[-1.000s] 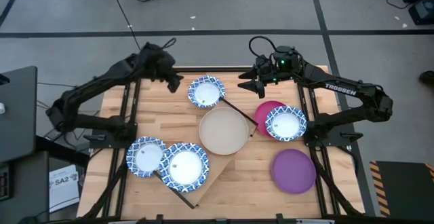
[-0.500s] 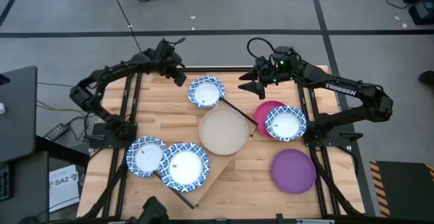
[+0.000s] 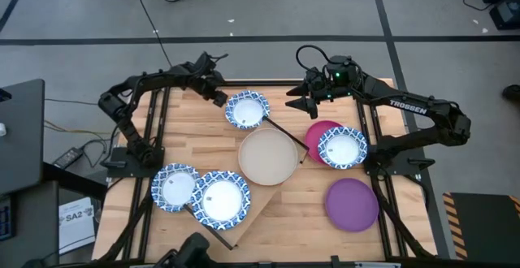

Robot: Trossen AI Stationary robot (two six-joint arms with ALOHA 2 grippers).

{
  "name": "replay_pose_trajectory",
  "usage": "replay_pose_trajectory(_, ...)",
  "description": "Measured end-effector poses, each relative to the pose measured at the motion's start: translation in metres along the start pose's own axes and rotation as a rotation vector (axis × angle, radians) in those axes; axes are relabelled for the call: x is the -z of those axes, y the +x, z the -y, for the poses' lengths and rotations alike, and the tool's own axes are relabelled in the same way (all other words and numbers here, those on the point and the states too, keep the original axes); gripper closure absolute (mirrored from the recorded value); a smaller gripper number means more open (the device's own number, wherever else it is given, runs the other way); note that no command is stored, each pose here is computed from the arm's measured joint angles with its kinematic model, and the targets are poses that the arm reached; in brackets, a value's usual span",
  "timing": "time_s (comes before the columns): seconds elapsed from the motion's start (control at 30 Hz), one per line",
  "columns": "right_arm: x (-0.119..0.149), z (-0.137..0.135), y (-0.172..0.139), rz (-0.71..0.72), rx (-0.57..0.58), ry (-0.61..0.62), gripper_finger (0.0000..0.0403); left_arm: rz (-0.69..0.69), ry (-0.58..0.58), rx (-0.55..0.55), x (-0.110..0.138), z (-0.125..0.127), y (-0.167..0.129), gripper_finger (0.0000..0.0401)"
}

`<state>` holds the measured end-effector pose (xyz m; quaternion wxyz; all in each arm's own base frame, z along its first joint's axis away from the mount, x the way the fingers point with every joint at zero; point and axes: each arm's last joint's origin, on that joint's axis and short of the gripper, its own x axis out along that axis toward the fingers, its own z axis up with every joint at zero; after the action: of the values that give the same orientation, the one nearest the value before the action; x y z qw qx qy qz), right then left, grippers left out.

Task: Place and stack plates onto a shelf
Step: Stack the white blue patterned plate on top of the white blue patterned plate on the shelf

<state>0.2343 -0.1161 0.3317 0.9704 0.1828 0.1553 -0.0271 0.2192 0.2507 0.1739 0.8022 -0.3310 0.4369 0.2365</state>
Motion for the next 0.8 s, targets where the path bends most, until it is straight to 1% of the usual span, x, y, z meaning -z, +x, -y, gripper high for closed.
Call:
replay_pose_trajectory(0.17, 0.000, 0.000, 0.000, 0.000, 0.000, 0.000, 0.0149, -0.012, -0.031, 0.043, 0.000, -0.002, 0.010, 0.0212)
replay_pose_trajectory(0.33, 0.000, 0.000, 0.000, 0.000, 0.003, -0.018, 0.0149, -0.014, -0.036, 0.055, 0.000, 0.001, 0.016, 0.0212)
replay_pose_trajectory(0.4, 0.000, 0.001, 0.000, 0.002, 0.021, -0.017, 0.0149, -0.011, -0.044, 0.059, -0.001, 0.004, 0.020, 0.0212)
replay_pose_trajectory(0.53, 0.000, 0.002, 0.000, 0.005, 0.051, -0.017, 0.0149, -0.034, -0.040, 0.066, 0.001, 0.008, 0.030, 0.0212)
replay_pose_trajectory(0.8, 0.001, 0.002, 0.000, 0.000, 0.051, -0.014, 0.0149, -0.111, -0.045, 0.070, 0.009, 0.011, 0.055, 0.0212)
